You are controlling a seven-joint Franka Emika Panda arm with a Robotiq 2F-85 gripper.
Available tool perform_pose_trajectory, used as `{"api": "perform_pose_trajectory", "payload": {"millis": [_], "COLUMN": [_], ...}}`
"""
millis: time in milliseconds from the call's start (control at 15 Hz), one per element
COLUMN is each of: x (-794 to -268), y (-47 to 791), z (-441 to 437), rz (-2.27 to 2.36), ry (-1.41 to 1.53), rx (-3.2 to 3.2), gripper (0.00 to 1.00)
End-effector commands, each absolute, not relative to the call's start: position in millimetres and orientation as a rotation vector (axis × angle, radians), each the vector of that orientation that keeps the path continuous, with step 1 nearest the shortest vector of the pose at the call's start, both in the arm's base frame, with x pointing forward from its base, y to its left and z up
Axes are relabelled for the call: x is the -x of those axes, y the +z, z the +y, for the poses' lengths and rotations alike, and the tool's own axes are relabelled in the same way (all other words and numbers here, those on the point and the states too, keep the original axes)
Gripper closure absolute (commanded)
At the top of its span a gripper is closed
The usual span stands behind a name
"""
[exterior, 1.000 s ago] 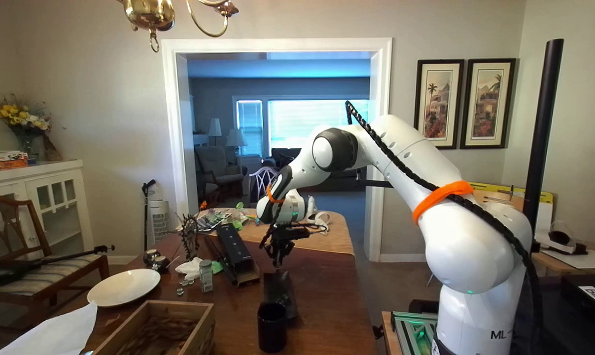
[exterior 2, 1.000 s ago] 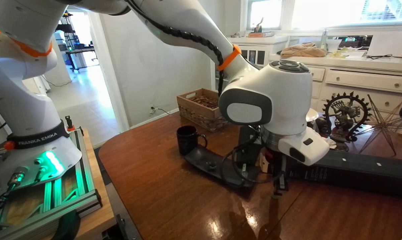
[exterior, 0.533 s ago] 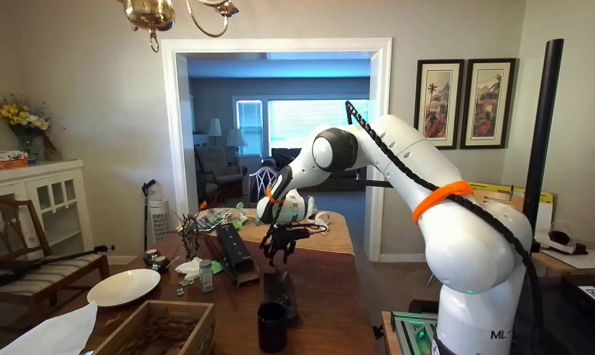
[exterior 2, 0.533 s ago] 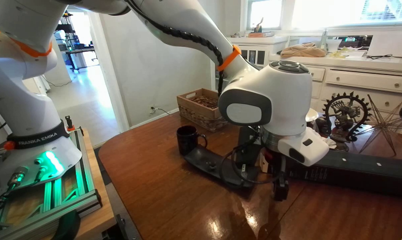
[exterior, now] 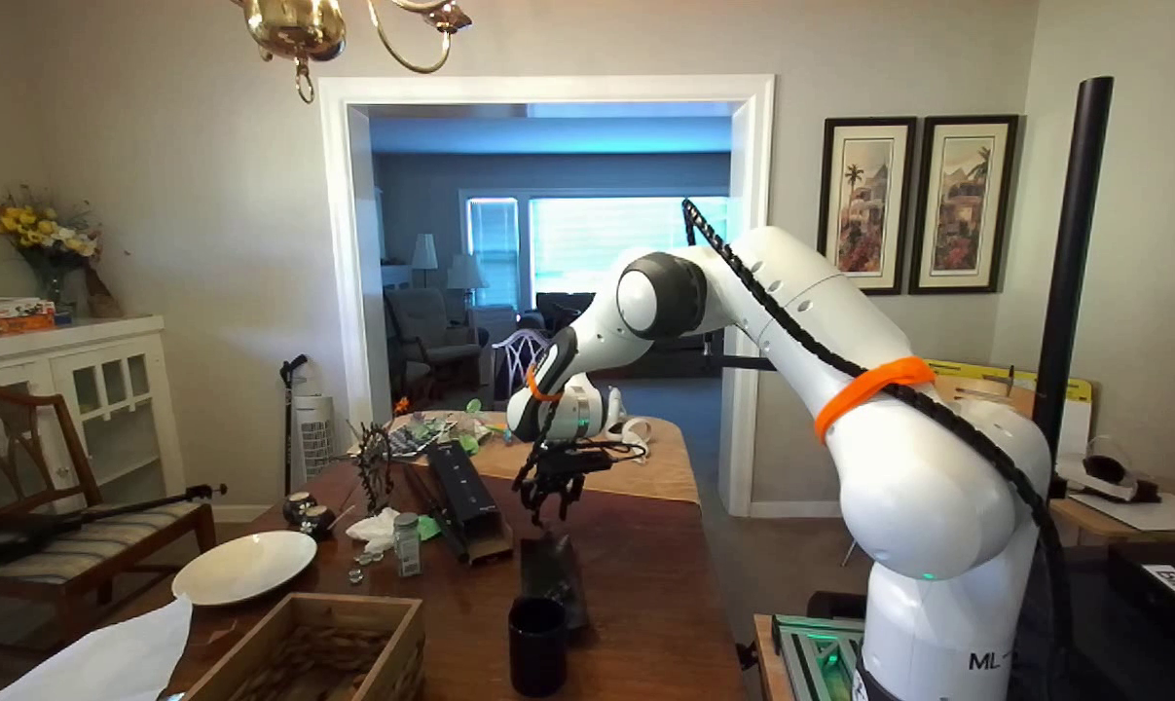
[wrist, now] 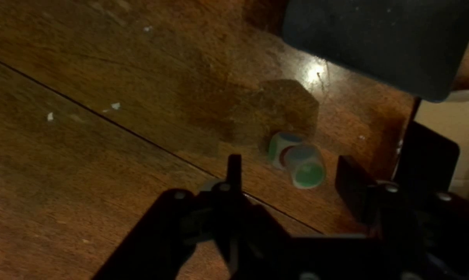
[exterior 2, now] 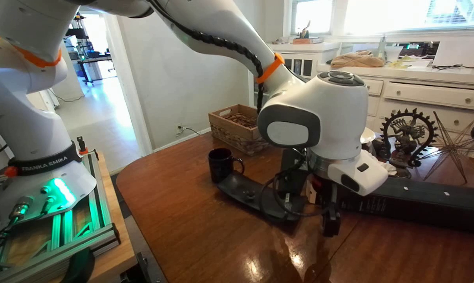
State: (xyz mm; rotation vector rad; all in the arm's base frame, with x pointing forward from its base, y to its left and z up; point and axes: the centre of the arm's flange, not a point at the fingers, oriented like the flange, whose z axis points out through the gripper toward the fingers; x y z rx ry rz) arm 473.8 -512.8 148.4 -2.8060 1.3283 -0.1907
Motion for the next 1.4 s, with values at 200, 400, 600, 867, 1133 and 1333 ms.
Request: {"api": "perform_pose_trajectory", "payload": {"millis": [200, 400, 600, 867, 1133, 1333], "x": [-471, -466, -454, -438, -420, -411], "y": [171, 187, 206, 232, 256, 266], "z": [-504, -500, -492, -480, -471, -464], "rz": [1.364, 1.337, 1.25, 1.16, 1.078, 1.017], "ry": [-0.178, -0.113, 0.01, 0.121, 0.148, 0.079], "rx": [2.784, 2.787, 2.78, 2.751, 2.745, 2.739], "gripper": [0.0, 0.0, 0.0, 0.0, 0.0, 0.0]}}
